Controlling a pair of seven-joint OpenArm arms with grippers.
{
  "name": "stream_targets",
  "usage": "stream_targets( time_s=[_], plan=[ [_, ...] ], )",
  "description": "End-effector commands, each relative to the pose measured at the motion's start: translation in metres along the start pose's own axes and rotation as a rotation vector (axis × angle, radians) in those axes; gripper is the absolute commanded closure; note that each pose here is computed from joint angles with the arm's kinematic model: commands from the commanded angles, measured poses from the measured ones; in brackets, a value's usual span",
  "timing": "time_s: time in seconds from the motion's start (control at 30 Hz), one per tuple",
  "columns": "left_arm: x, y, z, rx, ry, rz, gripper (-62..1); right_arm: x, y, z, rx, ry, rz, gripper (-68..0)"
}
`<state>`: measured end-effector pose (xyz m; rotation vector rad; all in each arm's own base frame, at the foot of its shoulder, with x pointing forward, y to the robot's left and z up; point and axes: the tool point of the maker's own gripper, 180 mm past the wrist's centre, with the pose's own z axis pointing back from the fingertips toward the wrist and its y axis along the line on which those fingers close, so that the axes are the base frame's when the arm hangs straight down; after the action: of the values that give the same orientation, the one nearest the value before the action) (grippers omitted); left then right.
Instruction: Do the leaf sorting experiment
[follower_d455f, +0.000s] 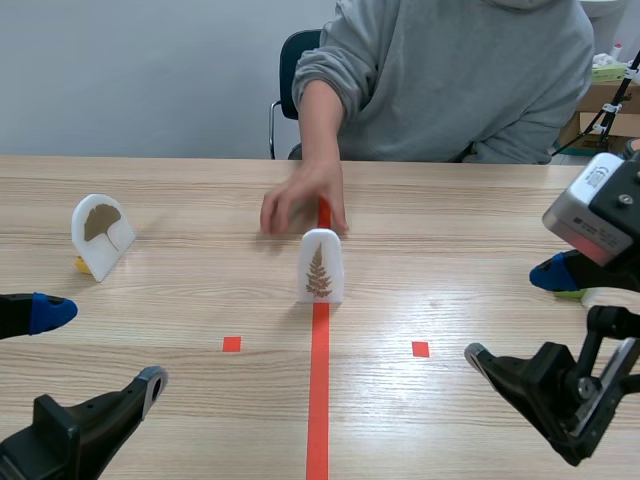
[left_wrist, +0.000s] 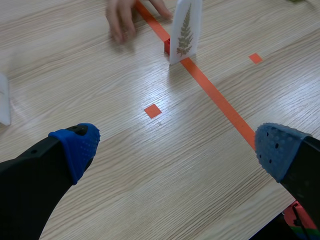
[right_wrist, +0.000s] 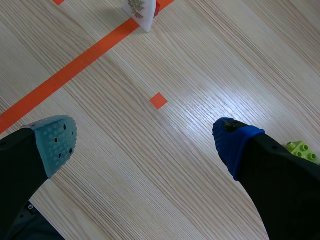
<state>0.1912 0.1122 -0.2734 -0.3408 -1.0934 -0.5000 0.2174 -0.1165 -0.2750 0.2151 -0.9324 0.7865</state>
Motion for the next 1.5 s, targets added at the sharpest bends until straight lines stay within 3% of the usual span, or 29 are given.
stream_targets(
  time_s=[0.0, 0.33, 1.47],
  plan=[
    [0.0069, 0.0006, 0.0, 0.001, -0.027, 0.0, -62.3, 0.0055, -0.0049, 0.0007, -0.015, -0.018, 0.008, -55.4],
    [0.0069, 0.0006, 0.0, 0.001, -0.027, 0.0, -62.3, 0.0, -0.0087, 0.0008, -0.036, 0.014, 0.051, -55.4],
    [0.0069, 0.0006, 0.0, 0.001, -0.027, 0.0, -62.3, 0.0, -0.0092, 0.0008, -0.039, 0.014, 0.049, -55.4]
  ],
)
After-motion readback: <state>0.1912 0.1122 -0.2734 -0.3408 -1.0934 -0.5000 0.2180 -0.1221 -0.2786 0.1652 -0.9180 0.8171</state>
